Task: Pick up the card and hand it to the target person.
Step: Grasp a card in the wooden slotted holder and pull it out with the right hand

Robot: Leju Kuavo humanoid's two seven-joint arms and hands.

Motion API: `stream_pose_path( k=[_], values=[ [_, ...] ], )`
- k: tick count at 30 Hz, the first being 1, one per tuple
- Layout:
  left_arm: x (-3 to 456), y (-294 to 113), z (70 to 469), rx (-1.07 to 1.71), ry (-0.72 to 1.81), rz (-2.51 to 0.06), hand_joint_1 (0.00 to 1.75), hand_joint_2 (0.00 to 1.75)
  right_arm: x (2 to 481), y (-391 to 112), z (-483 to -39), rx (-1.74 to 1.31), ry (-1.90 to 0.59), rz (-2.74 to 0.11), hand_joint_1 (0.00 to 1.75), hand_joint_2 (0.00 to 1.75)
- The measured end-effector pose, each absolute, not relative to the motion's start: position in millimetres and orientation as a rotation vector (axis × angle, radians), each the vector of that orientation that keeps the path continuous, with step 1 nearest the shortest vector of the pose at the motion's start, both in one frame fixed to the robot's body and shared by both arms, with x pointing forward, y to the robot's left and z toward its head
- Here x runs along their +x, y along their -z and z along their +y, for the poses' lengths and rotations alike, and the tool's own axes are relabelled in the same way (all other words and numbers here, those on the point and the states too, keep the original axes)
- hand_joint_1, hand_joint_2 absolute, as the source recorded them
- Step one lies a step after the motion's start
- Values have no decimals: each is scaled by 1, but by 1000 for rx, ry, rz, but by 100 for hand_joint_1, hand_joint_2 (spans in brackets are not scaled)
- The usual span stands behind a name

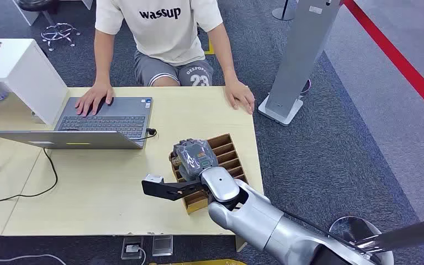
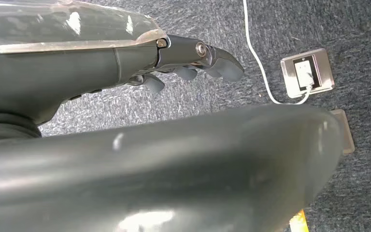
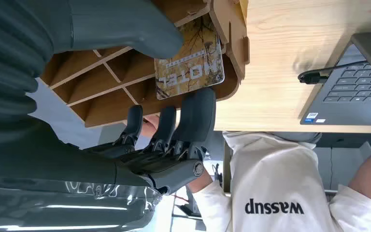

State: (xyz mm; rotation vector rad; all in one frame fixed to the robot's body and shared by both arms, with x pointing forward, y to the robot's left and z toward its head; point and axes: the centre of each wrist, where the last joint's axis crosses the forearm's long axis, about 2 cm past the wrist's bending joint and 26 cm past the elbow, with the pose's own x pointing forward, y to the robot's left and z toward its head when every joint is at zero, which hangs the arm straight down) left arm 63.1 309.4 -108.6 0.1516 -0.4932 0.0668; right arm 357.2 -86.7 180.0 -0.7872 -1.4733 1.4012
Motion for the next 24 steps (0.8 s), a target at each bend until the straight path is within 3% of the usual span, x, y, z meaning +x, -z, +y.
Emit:
stream_pose_path(
  k=[19,24],
  values=[
    [63,109,309,152,-67,-493,0,0,357,-176,-88,-782,-1410,-1454,97,175],
    [63,109,309,149,-56,-501,0,0,358,-175,-89,-786,-1406,-1451,133,175]
  ],
)
